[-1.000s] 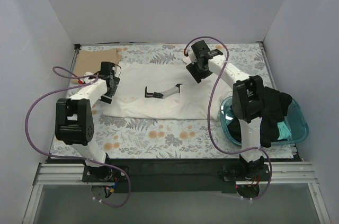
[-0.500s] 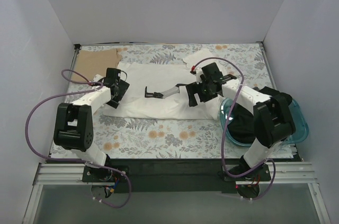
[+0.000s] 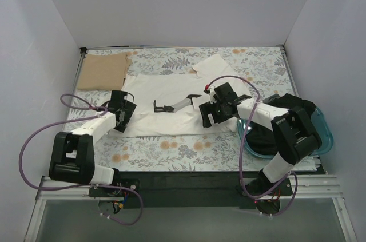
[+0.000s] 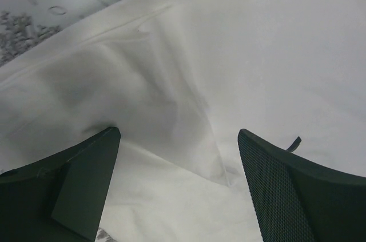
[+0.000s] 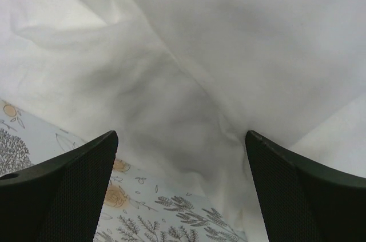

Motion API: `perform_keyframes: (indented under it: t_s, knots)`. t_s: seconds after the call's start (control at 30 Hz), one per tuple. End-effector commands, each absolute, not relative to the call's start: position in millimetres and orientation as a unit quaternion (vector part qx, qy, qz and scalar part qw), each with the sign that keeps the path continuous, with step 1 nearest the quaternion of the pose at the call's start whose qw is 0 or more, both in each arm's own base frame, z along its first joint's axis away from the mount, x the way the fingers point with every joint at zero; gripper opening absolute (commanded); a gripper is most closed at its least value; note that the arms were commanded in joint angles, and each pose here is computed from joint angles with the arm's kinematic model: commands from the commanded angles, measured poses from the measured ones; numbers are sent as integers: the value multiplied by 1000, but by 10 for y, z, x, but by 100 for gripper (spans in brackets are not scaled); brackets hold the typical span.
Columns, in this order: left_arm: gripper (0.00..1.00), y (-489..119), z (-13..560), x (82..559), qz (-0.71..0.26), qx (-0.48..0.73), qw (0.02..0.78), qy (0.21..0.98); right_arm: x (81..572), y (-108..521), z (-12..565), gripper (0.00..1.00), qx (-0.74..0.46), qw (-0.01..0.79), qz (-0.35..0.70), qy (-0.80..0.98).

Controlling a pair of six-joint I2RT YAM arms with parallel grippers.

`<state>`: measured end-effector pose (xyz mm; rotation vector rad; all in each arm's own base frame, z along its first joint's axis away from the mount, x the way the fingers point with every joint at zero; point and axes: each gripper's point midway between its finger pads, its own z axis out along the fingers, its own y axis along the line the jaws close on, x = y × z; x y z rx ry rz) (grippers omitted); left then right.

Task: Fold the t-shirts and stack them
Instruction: Fold the tshirt

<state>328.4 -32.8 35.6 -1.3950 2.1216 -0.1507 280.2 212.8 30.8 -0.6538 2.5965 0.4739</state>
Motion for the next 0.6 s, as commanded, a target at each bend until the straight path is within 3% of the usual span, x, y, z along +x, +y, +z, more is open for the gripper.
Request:
perform_keyframes:
  t_s: [0.0,0.27,0.57]
  knots:
    - [84,-142,283,2819,-10,-550,282,786,2376,2076,173,98,-223,164,162,947]
    - [86,233,248,2138,77,-619,280,729,1828,2208,194,98,-238,159,169,943]
    - [89,475,243,1878,120,-653,285,691,1404,2444,340,98,-243,158,219,932]
